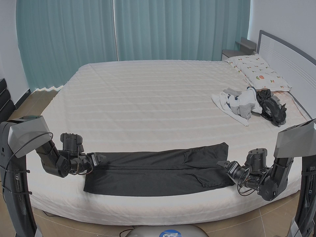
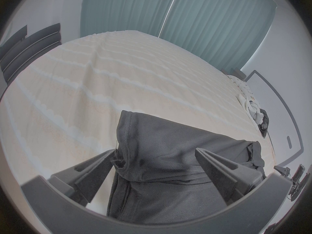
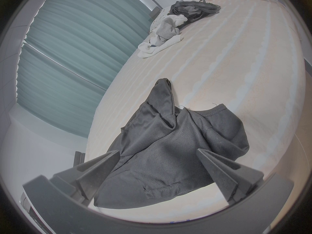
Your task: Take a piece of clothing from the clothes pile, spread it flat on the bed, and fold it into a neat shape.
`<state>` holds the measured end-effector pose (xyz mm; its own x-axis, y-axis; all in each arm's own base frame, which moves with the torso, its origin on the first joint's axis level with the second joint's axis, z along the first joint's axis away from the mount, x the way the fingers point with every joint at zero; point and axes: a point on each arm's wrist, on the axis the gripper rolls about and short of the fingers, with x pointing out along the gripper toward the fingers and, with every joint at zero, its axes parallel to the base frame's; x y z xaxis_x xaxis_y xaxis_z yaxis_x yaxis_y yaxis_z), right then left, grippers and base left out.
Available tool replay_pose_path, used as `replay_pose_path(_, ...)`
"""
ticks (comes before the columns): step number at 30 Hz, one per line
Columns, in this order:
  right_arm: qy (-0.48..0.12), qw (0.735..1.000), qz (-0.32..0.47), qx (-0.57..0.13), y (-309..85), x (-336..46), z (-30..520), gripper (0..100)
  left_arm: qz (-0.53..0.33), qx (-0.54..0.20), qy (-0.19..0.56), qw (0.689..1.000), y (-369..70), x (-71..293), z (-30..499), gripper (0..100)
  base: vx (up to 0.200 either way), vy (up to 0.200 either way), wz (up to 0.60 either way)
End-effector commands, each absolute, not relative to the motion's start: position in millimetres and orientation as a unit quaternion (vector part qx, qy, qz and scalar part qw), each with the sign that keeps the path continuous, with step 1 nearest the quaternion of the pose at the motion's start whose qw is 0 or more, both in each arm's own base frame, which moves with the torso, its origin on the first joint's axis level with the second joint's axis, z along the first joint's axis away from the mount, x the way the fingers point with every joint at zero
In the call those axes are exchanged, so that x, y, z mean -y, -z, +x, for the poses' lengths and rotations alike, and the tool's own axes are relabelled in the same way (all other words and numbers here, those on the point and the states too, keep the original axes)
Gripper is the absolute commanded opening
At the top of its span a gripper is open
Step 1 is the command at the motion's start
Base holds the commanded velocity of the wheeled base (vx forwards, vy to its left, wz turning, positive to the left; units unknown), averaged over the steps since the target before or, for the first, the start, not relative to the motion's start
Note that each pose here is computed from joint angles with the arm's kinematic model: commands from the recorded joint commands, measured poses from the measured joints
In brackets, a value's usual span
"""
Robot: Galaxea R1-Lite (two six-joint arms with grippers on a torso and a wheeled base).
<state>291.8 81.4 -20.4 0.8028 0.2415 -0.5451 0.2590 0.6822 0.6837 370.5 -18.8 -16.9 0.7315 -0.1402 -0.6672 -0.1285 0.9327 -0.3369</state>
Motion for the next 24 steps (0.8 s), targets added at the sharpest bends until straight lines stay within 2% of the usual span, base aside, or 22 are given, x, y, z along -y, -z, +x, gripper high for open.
replay_pose_path(1, 0.004, 0.862, 0.398, -0.315, 21, -82, 292, 100, -0.169, -0.373, -0.001, 0.912, 24, 16, 371, 100, 0.0, 0.0, 0.0)
replay_pose_path(9, 0.003, 0.861, 0.398, -0.317, 22, -83, 291, 100, -0.172, -0.387, 0.0, 0.906, 40, 13, 374, 100, 0.0, 0.0, 0.0)
replay_pose_path(21, -0.002, 0.859, 0.399, -0.321, 22, -84, 290, 100, -0.187, -0.393, 0.031, 0.9, 39, 13, 372, 100, 0.0, 0.0, 0.0)
replay_pose_path(22, -0.002, 0.859, 0.399, -0.321, 22, -84, 290, 100, -0.187, -0.393, 0.031, 0.9, 39, 13, 372, 0, 0.0, 0.0, 0.0)
replay_pose_path(24, -0.002, 0.859, 0.399, -0.321, 22, -84, 290, 100, -0.186, -0.396, 0.03, 0.899, 41, 13, 371, 0, 0.0, 0.0, 0.0)
